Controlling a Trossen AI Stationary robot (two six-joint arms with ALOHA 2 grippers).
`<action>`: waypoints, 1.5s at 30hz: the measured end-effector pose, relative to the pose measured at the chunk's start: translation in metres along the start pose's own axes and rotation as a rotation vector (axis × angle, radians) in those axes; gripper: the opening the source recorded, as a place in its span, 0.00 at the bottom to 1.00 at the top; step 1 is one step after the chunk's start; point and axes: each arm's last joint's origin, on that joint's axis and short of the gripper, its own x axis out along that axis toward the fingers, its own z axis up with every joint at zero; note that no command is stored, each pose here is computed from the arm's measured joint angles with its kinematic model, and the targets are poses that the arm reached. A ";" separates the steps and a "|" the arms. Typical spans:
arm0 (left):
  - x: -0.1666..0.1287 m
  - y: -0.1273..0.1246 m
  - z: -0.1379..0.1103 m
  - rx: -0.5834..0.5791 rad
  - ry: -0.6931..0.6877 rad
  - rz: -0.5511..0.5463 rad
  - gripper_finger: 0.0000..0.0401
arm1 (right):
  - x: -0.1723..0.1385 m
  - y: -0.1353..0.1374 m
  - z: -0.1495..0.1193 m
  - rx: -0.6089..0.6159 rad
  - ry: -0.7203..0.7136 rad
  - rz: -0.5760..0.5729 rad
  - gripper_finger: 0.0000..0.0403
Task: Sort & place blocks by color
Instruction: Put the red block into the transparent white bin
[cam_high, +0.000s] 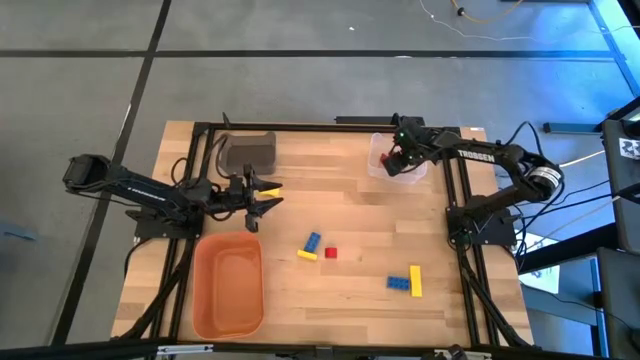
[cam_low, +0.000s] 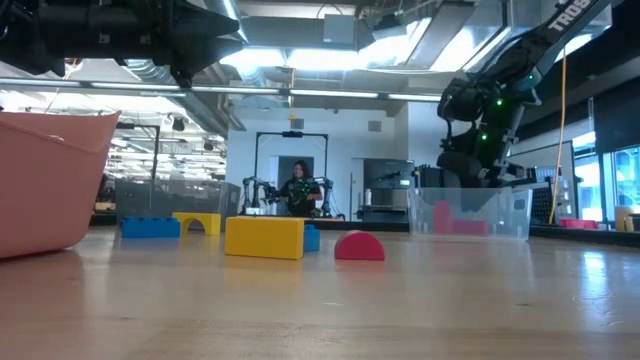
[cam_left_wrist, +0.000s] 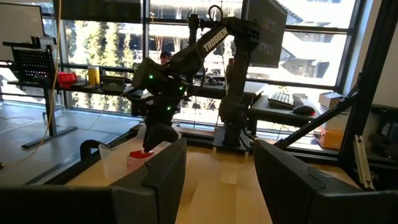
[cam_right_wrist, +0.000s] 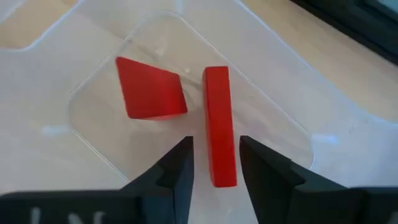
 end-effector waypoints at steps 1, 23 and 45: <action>0.000 0.000 0.000 0.000 0.000 0.000 0.45 | -0.002 0.000 0.001 -0.014 -0.005 0.001 0.32; 0.000 0.000 -0.001 0.004 0.010 0.001 0.45 | -0.079 0.061 -0.084 -0.334 -0.993 1.061 0.33; 0.000 0.000 -0.002 0.010 0.026 0.001 0.45 | -0.083 0.064 -0.091 -0.365 -1.100 1.034 0.33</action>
